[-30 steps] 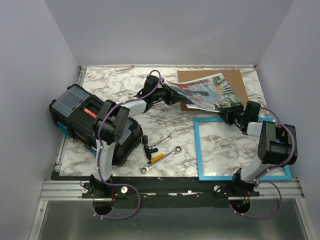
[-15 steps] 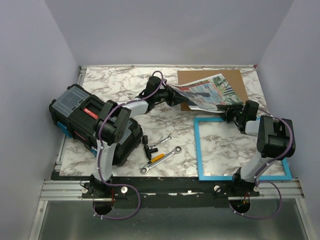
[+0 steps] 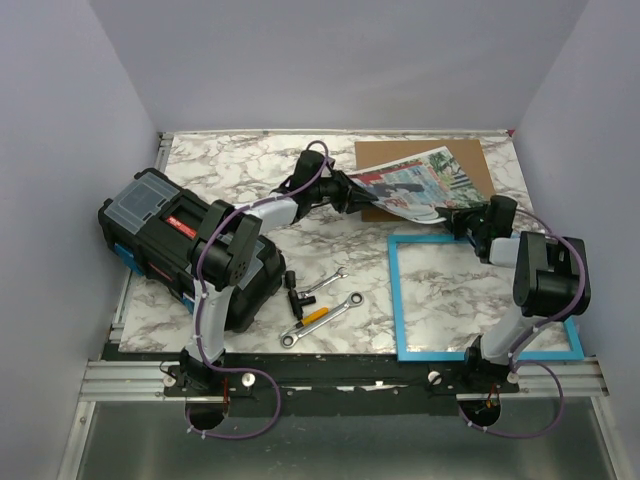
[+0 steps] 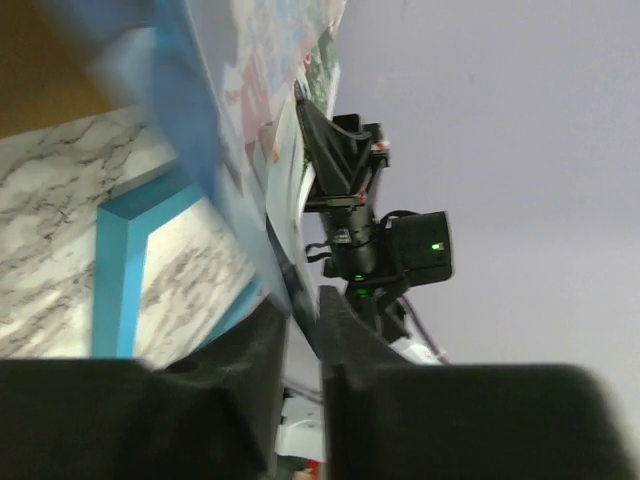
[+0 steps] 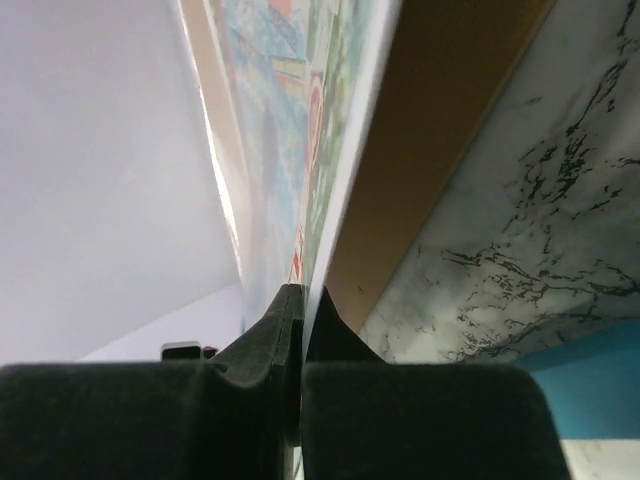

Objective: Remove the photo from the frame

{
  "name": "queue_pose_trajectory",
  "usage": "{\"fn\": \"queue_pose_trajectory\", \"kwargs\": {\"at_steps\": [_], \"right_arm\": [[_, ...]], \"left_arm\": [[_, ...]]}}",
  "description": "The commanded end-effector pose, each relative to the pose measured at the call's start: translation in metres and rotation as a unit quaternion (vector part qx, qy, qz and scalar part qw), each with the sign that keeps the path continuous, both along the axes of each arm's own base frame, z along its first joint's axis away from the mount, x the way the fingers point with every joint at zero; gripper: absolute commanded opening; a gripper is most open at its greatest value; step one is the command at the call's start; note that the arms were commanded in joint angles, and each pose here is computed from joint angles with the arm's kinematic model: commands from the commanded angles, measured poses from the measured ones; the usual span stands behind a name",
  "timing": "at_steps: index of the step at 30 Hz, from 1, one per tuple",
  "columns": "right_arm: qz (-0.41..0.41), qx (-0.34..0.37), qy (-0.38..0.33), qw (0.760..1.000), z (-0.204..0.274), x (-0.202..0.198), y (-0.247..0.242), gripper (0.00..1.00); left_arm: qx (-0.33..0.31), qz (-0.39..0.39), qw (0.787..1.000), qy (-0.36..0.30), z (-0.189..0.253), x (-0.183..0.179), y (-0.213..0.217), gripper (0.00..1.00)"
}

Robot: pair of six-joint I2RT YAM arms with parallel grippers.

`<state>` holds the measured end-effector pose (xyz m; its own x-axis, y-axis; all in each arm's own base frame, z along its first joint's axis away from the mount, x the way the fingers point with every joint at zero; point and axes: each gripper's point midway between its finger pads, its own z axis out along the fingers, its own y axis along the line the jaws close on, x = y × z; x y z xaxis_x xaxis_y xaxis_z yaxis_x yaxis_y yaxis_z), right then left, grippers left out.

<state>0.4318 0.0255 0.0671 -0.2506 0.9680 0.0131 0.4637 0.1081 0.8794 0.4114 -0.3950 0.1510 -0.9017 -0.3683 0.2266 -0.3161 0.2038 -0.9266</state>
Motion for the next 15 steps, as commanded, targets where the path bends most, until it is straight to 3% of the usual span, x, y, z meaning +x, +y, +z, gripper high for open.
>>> {"fn": "queue_pose_trajectory", "kwargs": {"at_steps": [1,4,7,15], "right_arm": [[-0.008,-0.078,-0.016,0.997,0.021,0.007,-0.016,0.01],[-0.021,-0.121,-0.003,0.992,0.029,0.005,-0.028,0.00],[-0.033,-0.163,0.008,0.986,0.038,0.001,-0.040,0.01],[-0.006,-0.211,0.037,0.977,0.043,-0.015,-0.043,0.01]], "left_arm": [[0.029,-0.002,0.999,-0.035,0.014,0.008,-0.004,0.32],[0.060,0.000,0.998,-0.035,0.008,0.014,0.000,0.53],[0.099,0.005,0.994,-0.038,0.007,0.014,0.007,0.66],[0.145,0.011,0.988,-0.045,0.009,-0.016,0.037,0.72]]}}
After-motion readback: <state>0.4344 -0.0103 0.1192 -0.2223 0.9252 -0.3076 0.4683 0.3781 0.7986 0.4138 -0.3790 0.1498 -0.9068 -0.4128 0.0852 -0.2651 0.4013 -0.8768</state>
